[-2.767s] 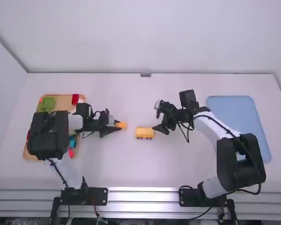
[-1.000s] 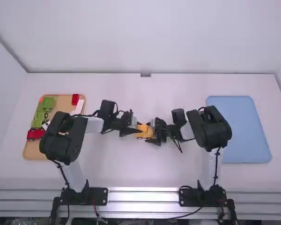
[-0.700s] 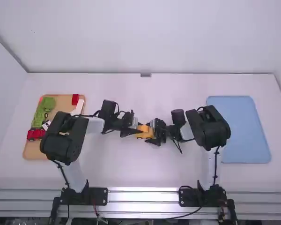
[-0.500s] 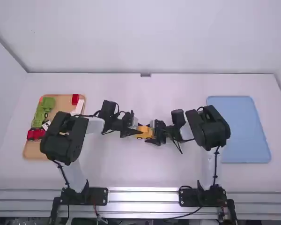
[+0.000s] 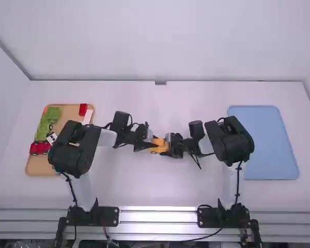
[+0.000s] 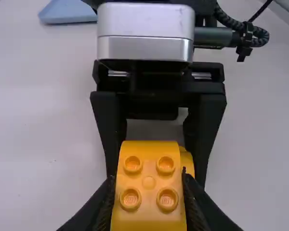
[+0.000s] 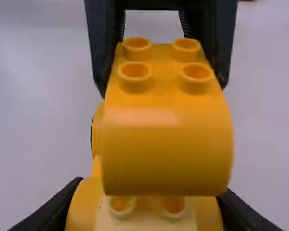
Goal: Assemble lego blocks to make yellow taxi
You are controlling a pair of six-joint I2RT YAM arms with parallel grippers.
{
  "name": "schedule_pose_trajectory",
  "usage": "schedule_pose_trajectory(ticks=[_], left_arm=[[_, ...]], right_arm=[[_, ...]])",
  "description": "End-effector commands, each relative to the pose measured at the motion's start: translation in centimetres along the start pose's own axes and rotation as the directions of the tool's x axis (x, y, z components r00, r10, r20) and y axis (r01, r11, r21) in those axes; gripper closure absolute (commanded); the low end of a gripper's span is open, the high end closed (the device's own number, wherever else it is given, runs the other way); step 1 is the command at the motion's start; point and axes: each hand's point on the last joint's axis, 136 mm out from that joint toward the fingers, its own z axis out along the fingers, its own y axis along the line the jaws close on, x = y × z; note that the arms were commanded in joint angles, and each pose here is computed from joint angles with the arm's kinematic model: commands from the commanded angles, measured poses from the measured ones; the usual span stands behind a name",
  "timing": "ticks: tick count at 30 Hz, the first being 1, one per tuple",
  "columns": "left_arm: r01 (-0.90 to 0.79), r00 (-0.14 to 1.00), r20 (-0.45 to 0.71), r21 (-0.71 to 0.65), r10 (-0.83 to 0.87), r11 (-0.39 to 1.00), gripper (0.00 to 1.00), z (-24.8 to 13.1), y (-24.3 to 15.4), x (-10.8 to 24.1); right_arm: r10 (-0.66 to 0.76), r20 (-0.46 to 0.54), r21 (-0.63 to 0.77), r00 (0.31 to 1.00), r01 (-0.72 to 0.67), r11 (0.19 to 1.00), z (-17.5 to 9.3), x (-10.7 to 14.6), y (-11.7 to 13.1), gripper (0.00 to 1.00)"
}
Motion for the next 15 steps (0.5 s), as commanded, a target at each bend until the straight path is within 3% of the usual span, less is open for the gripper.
schedule_pose_trajectory(ticks=[1,15], left_arm=[[0.022,1.000,0.011,0.023,-0.023,0.999,0.90,0.36,-0.65,0.14],[0.028,0.999,0.016,0.039,-0.029,0.999,0.91,0.60,-1.04,0.16]], right_arm=[[0.007,-0.011,0.001,1.000,-0.007,1.000,0.11,0.51,-0.04,0.56],[0.008,-0.011,0.002,1.000,-0.008,1.000,0.08,0.53,-0.05,0.57]])
